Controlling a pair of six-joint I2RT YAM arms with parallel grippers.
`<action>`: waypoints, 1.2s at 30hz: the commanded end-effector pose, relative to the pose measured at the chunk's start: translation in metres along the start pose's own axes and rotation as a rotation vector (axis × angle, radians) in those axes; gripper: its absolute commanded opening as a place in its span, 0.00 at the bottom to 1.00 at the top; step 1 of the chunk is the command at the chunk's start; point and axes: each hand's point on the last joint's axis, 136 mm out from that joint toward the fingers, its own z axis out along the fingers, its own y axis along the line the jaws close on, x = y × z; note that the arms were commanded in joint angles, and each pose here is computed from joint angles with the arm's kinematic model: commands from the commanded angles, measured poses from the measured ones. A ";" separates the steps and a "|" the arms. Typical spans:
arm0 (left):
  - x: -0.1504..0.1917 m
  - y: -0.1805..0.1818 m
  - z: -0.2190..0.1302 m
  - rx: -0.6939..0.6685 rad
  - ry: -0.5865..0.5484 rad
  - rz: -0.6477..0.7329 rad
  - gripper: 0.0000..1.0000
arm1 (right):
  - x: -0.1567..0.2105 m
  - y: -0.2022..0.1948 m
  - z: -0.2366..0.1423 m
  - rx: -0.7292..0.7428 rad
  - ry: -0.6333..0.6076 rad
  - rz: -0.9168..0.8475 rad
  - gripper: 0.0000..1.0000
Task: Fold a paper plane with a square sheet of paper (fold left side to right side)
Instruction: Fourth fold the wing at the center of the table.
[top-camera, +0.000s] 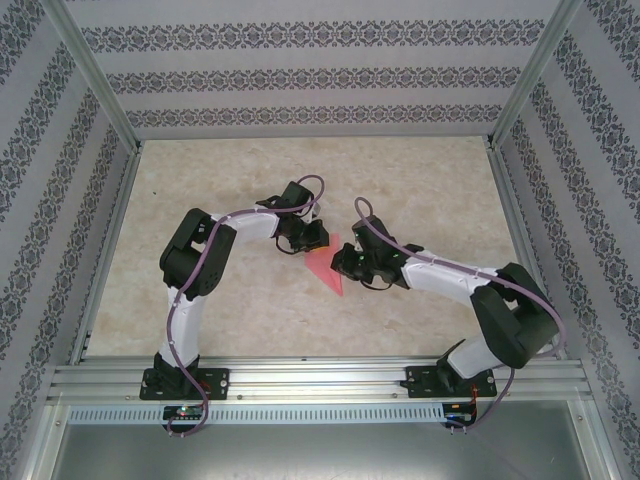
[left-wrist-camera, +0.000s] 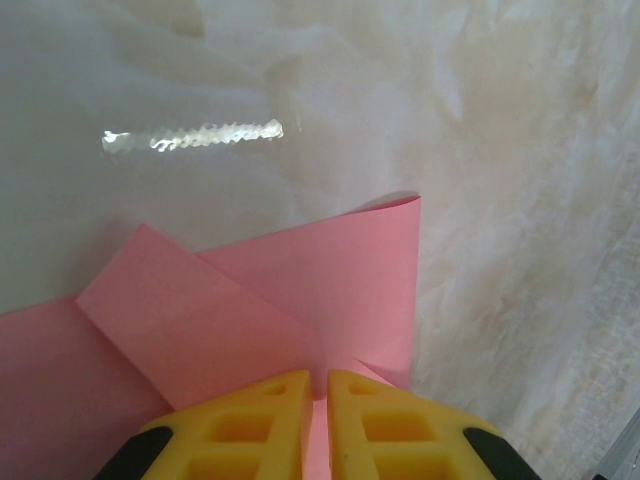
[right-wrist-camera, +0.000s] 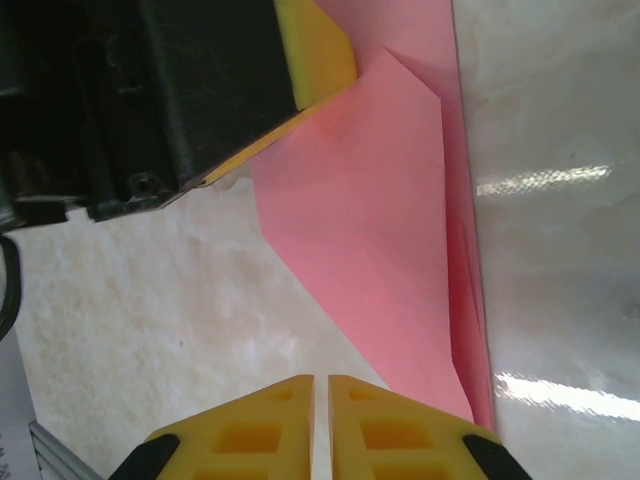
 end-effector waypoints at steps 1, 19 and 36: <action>0.006 0.034 0.010 -0.116 -0.005 -0.027 0.15 | -0.008 0.011 0.013 0.004 -0.033 0.043 0.12; 0.005 0.035 0.010 -0.122 -0.005 -0.027 0.15 | -0.001 -0.007 0.048 0.106 0.009 0.033 0.11; 0.006 0.039 0.011 -0.136 -0.005 -0.023 0.15 | 0.014 -0.030 0.049 0.110 0.047 0.114 0.11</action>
